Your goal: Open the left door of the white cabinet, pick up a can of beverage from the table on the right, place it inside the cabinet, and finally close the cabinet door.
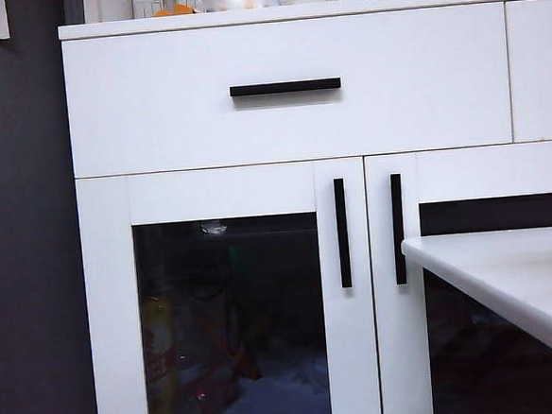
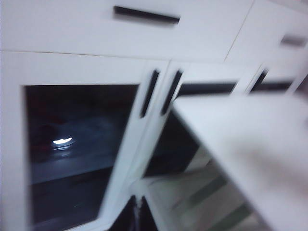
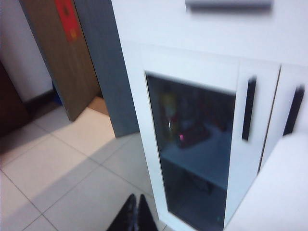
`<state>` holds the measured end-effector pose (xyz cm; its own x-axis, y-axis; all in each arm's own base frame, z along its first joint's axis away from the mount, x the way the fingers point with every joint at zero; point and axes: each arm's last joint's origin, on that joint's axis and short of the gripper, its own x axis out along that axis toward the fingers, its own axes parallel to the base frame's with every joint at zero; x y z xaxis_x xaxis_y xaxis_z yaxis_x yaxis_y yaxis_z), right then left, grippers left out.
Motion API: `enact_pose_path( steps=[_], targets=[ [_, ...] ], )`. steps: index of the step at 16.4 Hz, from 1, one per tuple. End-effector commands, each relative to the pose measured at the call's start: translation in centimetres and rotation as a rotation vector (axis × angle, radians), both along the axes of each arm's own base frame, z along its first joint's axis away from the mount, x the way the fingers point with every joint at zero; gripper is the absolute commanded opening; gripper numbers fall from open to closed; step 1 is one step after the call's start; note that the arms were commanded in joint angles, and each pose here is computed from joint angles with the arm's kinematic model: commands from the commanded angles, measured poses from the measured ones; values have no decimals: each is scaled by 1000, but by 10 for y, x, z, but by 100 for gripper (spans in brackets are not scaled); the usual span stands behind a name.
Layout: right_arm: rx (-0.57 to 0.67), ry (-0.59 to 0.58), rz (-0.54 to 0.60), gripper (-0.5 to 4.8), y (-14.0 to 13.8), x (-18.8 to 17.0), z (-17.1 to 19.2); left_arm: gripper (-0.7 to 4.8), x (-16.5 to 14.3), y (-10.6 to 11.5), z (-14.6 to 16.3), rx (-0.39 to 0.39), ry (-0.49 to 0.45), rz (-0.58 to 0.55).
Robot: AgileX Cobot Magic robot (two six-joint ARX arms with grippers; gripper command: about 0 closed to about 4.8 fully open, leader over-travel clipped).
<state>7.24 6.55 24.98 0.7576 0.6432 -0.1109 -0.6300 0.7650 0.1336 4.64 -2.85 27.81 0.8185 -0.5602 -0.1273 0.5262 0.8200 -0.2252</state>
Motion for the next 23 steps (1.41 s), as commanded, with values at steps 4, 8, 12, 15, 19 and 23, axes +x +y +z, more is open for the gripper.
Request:
enact_pose_path(
  steps=[4, 8, 12, 15, 19, 23],
  targets=[
    [-16, 47, -5, -5, 6, 6, -37, -6, 36, -21, -81, -98, 87, -14],
    [-86, 96, -33, -5, 7, 8, -66, -6, 40, -22, -109, -53, 141, 1],
    [-134, 157, -49, -5, 6, 8, -82, -5, 40, -22, -109, -52, 140, 7],
    [-143, 167, -50, -5, 6, 8, -83, -5, 40, -22, -109, -52, 140, 11],
    [-143, 166, -53, -5, 5, 8, -83, -5, 40, -22, -109, -53, 138, 12],
    [-97, 135, -142, -5, -6, 10, -79, -5, 43, -10, -107, -75, 112, 119]
  ],
)
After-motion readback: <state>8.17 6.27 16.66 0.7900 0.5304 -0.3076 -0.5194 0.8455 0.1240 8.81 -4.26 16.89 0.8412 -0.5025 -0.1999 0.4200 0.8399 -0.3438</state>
